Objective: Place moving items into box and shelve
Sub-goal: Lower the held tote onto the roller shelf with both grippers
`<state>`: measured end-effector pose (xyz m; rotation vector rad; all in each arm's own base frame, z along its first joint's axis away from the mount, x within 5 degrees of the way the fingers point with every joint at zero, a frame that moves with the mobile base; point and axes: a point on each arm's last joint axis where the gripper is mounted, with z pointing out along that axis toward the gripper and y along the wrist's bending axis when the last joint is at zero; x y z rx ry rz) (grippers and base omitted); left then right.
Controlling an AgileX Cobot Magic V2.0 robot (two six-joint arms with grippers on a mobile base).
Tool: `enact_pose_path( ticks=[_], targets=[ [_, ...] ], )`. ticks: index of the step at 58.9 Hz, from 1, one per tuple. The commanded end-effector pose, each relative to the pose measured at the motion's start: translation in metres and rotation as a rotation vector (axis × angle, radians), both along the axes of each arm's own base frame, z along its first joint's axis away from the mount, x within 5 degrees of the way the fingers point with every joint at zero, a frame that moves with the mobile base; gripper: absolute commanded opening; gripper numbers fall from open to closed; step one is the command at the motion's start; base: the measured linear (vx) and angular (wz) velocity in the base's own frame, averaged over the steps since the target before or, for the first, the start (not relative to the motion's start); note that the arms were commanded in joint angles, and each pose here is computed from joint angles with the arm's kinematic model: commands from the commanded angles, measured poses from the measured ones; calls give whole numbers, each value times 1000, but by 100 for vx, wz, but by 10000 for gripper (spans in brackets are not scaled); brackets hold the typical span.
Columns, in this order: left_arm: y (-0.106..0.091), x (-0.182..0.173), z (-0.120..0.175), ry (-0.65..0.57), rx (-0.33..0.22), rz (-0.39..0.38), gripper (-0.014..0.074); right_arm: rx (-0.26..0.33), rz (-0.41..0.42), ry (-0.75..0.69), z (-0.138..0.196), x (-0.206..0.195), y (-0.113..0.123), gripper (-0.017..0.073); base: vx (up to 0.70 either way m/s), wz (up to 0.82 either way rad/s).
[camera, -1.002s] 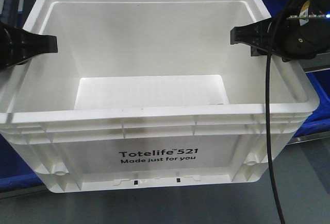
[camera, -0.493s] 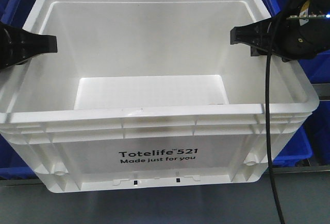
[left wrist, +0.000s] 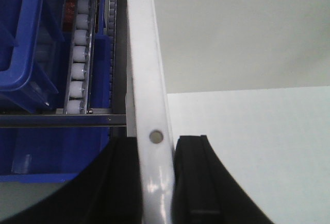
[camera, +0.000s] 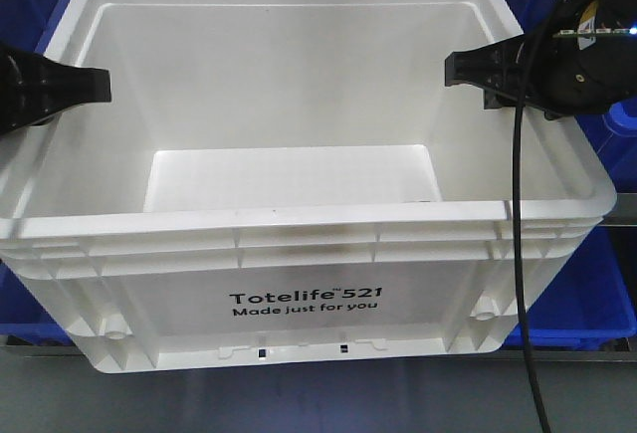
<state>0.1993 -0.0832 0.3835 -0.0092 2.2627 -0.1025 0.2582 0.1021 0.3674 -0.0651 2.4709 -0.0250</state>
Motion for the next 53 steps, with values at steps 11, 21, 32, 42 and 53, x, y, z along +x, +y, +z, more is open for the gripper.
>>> enact_pose_path(
  ticks=[11, 21, 32, 42, 53],
  targets=[
    [0, -3, 31, -202, -28, -58, -22, -14, 39, -180, 30, -2, -6, -15, 7, 4],
    [0, -3, 31, -202, -28, -58, -22, -14, 39, -180, 30, -2, -6, -15, 8, 8],
    [0, -3, 31, -202, -28, -58, -22, -14, 39, -180, 30, -2, -6, -15, 9, 6],
    [0, -3, 31, -202, -28, -58, -22, -14, 39, -180, 30, -2, -6, -15, 10, 3],
    [0, -3, 31, -202, -28, -58, -22, -14, 39, -180, 30, -2, -6, -15, 11, 0]
  ],
)
